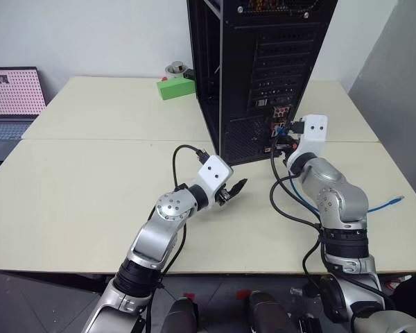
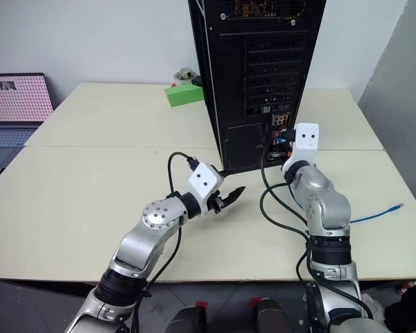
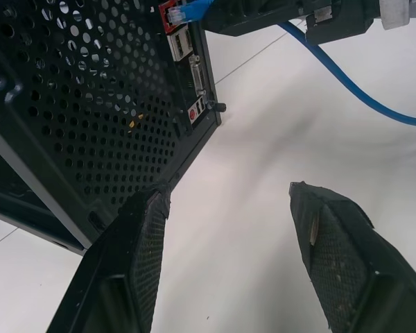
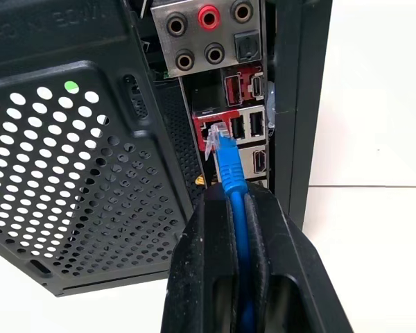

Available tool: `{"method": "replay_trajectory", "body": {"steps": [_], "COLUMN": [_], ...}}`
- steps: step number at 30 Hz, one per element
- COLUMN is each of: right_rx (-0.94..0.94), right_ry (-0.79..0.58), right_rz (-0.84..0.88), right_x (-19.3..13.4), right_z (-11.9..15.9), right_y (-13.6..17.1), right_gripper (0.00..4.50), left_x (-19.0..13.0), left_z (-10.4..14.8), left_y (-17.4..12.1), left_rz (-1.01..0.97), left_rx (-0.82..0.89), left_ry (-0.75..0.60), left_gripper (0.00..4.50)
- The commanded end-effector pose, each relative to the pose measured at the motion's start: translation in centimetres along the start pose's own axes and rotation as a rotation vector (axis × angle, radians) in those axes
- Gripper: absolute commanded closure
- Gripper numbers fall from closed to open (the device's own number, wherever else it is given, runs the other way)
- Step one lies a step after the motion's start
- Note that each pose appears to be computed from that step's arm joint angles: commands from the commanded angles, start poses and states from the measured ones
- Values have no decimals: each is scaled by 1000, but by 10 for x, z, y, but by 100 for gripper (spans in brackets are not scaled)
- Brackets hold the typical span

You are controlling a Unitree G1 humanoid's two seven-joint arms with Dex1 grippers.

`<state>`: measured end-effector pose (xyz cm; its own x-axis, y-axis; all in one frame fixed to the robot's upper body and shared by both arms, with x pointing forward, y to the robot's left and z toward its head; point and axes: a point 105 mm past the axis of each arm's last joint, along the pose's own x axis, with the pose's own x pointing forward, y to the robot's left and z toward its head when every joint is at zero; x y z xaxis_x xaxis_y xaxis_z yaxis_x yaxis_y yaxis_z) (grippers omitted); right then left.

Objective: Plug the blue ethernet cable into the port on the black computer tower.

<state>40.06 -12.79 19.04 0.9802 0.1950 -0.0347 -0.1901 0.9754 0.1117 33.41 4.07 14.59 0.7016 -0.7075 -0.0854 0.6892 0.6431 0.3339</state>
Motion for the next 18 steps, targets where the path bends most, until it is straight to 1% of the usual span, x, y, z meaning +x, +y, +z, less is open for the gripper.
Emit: {"method": "replay_trajectory", "body": {"steps": [1,5,9,18], "right_rx": [-35,-50,-25,-14], "right_ry": [-86,-94,-99,-119], "right_rz": [30,23,-6,-5], "right_x": [-1,0,1,5], "right_z": [24,25,25,27], "right_y": [9,9,8,22], "right_gripper": [450,450,450,450], "left_x": [-2,-2,-2,0], "left_z": [16,16,16,20], "left_y": [-2,-2,-2,0], "left_rz": [-3,-3,-5,6], "left_rx": [36,36,35,-2], "left_ry": [-56,-55,-55,-67], "left_gripper": [158,158,158,158]}}
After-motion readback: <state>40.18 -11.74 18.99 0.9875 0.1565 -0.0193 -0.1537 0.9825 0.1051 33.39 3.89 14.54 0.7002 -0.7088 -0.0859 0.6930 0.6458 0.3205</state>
